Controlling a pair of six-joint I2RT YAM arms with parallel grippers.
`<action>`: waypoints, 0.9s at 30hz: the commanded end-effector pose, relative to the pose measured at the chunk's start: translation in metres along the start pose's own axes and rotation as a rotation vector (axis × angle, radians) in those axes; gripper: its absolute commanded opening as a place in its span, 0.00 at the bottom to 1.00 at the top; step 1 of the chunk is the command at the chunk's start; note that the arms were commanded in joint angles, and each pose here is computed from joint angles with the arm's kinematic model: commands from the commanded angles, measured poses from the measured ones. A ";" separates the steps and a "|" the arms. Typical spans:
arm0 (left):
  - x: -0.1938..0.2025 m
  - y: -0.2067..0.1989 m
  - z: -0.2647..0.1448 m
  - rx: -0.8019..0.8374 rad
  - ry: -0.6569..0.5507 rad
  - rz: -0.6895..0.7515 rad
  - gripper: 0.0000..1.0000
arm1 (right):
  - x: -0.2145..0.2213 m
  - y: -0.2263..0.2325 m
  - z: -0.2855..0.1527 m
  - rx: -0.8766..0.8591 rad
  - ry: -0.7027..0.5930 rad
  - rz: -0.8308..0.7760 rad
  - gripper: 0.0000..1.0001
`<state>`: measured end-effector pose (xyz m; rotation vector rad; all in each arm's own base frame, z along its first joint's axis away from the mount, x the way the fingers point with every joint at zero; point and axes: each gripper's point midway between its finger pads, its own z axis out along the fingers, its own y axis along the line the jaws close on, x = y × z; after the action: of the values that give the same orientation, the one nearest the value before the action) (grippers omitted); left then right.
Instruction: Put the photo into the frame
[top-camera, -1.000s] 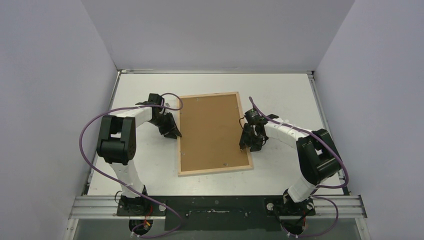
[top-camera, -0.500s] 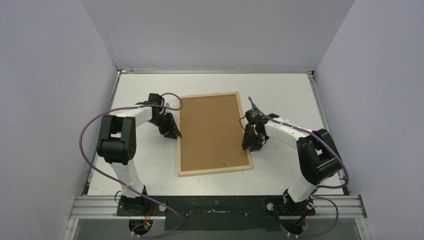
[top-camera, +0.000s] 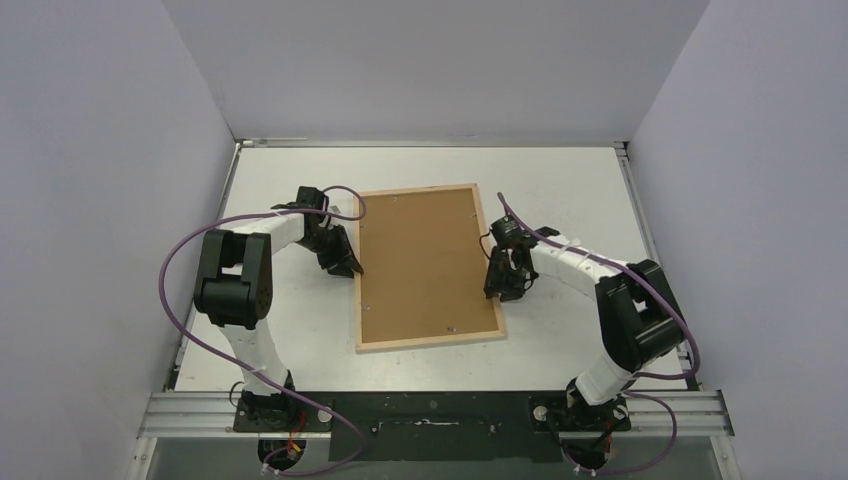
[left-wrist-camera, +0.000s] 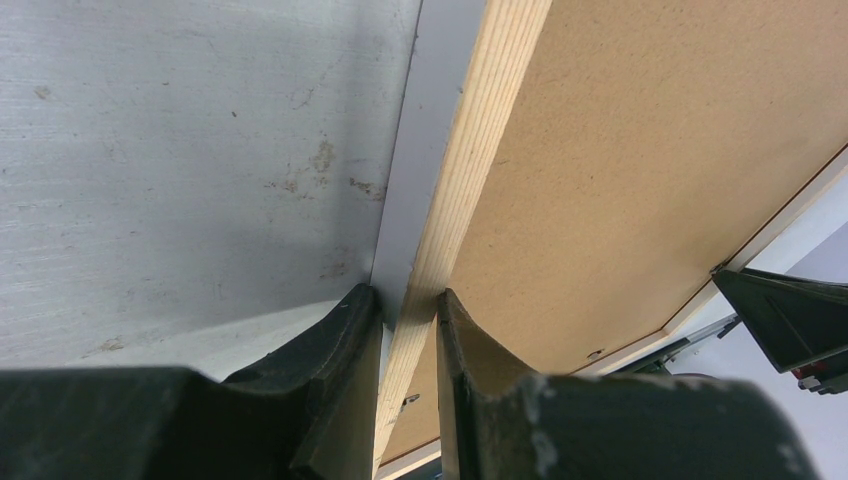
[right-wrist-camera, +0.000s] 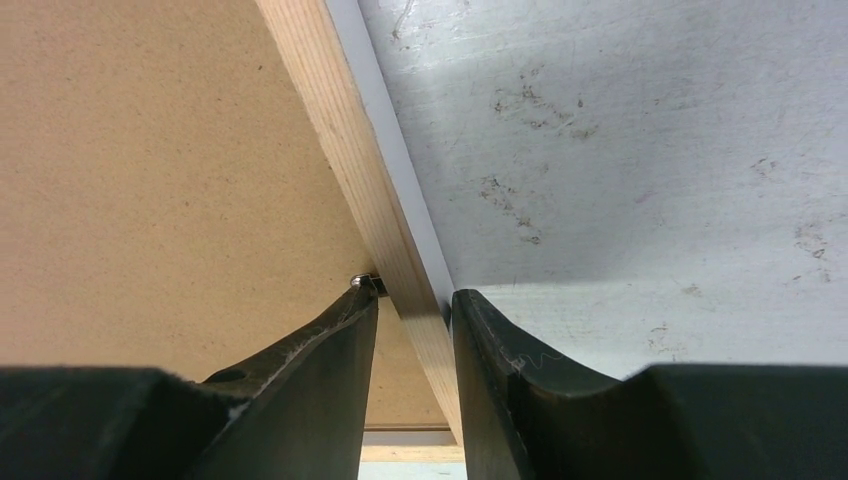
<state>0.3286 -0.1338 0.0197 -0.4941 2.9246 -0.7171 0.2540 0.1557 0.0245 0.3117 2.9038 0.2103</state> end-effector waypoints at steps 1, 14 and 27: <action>-0.015 0.000 0.004 0.002 -0.033 -0.015 0.00 | -0.018 0.008 -0.017 -0.041 -0.088 0.004 0.35; -0.024 -0.007 -0.006 0.009 -0.069 -0.002 0.06 | -0.022 0.017 -0.025 -0.085 -0.128 -0.015 0.53; -0.024 0.000 -0.012 -0.029 -0.089 0.005 0.12 | -0.055 0.020 -0.003 0.014 -0.190 -0.174 0.44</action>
<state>0.3306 -0.1307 0.0203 -0.4925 2.9311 -0.6861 0.2906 0.1637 0.0343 0.1130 2.7976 0.1732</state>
